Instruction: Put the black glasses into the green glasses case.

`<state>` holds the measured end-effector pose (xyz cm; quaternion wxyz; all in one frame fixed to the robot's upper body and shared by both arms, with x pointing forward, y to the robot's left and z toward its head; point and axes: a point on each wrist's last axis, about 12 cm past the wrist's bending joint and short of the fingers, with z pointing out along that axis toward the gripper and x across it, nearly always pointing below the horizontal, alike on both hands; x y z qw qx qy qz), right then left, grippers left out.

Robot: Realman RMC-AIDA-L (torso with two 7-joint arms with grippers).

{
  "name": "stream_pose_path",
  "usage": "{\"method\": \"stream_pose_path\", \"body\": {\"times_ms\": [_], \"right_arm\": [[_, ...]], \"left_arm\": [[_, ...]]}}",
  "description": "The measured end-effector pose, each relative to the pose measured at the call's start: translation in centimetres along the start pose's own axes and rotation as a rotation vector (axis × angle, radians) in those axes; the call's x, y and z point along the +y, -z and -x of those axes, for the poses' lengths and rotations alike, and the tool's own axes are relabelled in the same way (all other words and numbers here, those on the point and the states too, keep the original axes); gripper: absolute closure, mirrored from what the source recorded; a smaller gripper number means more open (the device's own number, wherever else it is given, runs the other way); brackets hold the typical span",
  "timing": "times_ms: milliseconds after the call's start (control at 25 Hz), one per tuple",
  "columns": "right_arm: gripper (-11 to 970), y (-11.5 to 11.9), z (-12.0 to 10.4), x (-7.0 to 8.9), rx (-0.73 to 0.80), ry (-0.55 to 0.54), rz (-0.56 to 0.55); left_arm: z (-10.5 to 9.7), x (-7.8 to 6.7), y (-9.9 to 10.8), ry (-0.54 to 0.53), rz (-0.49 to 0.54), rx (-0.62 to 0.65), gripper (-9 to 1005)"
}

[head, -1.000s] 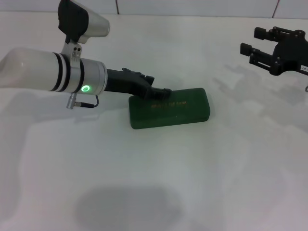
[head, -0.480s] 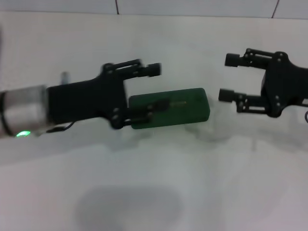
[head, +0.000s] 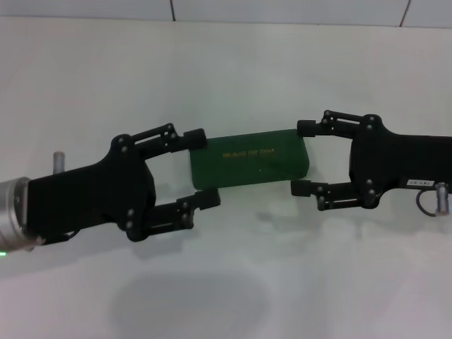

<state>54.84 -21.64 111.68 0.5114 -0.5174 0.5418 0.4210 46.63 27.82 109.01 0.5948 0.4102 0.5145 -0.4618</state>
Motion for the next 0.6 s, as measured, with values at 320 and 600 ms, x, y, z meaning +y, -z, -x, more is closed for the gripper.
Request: {"method": "stream_pose_path", "body": {"times_ms": [320, 600], "right_arm": [[113, -0.15, -0.14, 0.18, -0.001, 0.007, 0.003], [113, -0.2, -0.14, 0.09, -0.014, 0.014, -0.012]], "left_arm": [[-0.26, -0.68, 0.19, 0.014, -0.003, -0.01, 276], [-0.07, -0.43, 0.28, 0.006, -0.005, -0.007, 276]]}}
